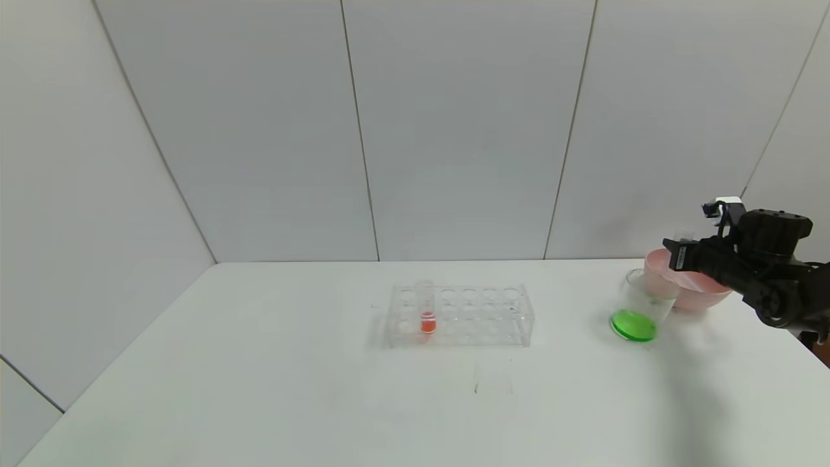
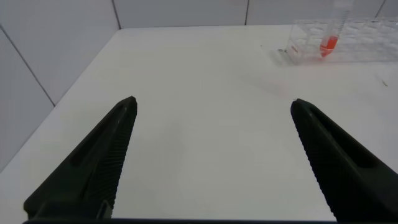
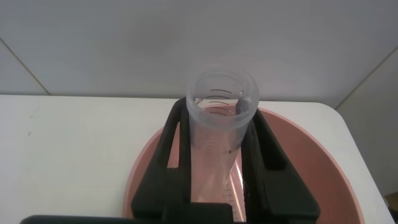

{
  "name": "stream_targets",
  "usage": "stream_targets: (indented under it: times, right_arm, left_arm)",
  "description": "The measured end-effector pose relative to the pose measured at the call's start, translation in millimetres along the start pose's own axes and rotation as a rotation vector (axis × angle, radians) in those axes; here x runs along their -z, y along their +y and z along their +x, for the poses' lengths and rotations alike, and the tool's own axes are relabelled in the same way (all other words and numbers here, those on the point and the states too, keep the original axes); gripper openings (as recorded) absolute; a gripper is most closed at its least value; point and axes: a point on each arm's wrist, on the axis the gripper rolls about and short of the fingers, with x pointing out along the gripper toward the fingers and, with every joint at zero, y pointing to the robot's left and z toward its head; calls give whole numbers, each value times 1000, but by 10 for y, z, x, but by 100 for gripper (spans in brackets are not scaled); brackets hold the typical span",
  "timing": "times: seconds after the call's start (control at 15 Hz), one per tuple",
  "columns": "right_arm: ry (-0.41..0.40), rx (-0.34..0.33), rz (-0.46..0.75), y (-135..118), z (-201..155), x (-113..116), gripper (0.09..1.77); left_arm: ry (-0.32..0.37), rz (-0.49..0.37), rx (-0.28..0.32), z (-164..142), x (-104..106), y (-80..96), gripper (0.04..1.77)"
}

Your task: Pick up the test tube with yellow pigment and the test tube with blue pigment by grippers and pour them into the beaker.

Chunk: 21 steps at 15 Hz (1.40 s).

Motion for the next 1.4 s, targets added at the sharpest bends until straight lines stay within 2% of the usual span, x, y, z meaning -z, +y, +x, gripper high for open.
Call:
stream_targets:
  times: [0.07, 0.27, 0.47, 0.87, 1.13, 1.4]
  right_arm:
    - [0, -3, -1, 1, 9, 3, 54]
    - [-18, -10, -3, -1, 31, -36, 92]
    - [-34, -12, -5, 19, 47, -101, 117]
    - [-77, -67, 4, 299, -72, -450, 146]
    - [-114, -133, 28, 595, -512, -743, 156]
    - [-150, -175, 23, 765, -1209, -944, 162]
  left_arm:
    - [0, 0, 0, 0, 0, 0, 176]
    - [0, 0, 0, 0, 0, 0, 176]
    - [0, 0, 0, 0, 0, 0, 176]
    - [0, 0, 0, 0, 0, 0, 176]
    - [0, 0, 0, 0, 0, 0, 176]
    - [0, 0, 0, 0, 0, 0, 176]
